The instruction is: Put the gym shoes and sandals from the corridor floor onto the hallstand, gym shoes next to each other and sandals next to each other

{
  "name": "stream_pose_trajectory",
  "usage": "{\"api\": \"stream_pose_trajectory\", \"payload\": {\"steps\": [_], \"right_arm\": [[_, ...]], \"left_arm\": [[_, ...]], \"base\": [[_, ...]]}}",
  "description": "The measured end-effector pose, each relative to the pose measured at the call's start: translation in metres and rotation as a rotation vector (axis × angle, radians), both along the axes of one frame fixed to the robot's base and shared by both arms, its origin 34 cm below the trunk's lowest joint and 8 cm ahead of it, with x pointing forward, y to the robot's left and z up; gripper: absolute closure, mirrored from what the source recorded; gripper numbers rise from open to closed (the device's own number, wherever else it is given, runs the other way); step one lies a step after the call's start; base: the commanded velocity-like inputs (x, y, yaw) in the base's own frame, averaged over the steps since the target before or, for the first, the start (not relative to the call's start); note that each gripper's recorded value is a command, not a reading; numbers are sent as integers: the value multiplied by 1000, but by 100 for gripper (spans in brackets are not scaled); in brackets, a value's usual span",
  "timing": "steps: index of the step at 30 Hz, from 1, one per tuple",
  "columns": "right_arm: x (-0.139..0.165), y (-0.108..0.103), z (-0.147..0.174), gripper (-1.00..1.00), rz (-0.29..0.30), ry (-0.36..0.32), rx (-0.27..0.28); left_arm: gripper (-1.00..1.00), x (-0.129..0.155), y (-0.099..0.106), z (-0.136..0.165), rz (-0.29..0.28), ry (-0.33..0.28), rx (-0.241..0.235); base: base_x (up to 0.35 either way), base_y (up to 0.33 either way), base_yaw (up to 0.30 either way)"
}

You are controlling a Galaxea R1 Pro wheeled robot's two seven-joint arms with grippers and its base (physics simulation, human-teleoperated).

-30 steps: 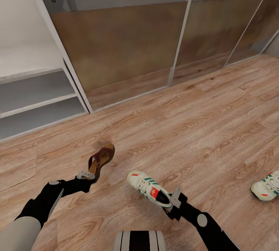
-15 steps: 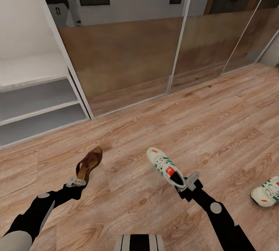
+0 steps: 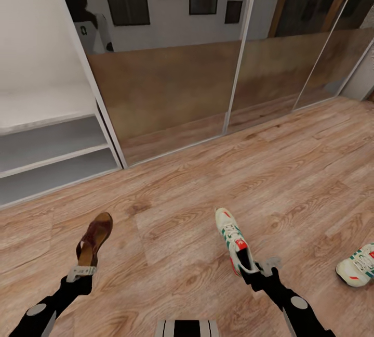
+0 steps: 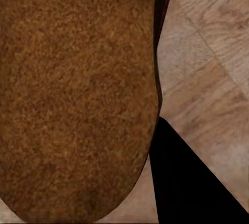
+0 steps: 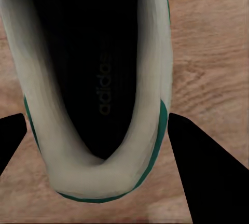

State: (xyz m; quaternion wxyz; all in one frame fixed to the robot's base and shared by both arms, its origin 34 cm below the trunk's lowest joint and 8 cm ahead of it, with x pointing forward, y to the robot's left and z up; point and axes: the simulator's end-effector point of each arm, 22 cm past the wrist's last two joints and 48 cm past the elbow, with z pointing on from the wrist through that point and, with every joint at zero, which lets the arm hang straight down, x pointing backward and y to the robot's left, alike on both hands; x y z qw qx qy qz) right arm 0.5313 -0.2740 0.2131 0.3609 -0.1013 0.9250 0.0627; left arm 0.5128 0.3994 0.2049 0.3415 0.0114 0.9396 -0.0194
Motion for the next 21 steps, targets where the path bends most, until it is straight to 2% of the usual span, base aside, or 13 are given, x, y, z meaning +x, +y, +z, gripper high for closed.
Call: {"api": "stream_pose_trajectory", "payload": {"steps": [3, 7, 12, 15, 17, 21], "right_arm": [[-4, -4, -1, 100, -33, -41, -9], [-12, -21, -1, 100, -105, -112, -70], [-32, -32, -6, 100, -173, -145, -118], [-60, -41, -14, 100, -231, -147, -141], [-74, -40, -16, 100, -244, -154, -141], [-77, -36, -11, 100, -245, -174, -131]], "left_arm": [[100, -16, 9, -3, 46, -15, 13], [100, -39, 21, -8, 111, -22, 39], [100, -63, 26, -14, 168, -33, 73], [100, -83, 29, -16, 210, -48, 112], [100, -93, 28, -17, 224, -52, 124], [100, -94, 27, -12, 227, -67, 128]], "base": [[0, 0, 0], [0, 0, 0], [0, 0, 0], [0, 0, 0], [0, 0, 0], [0, 0, 0]]}}
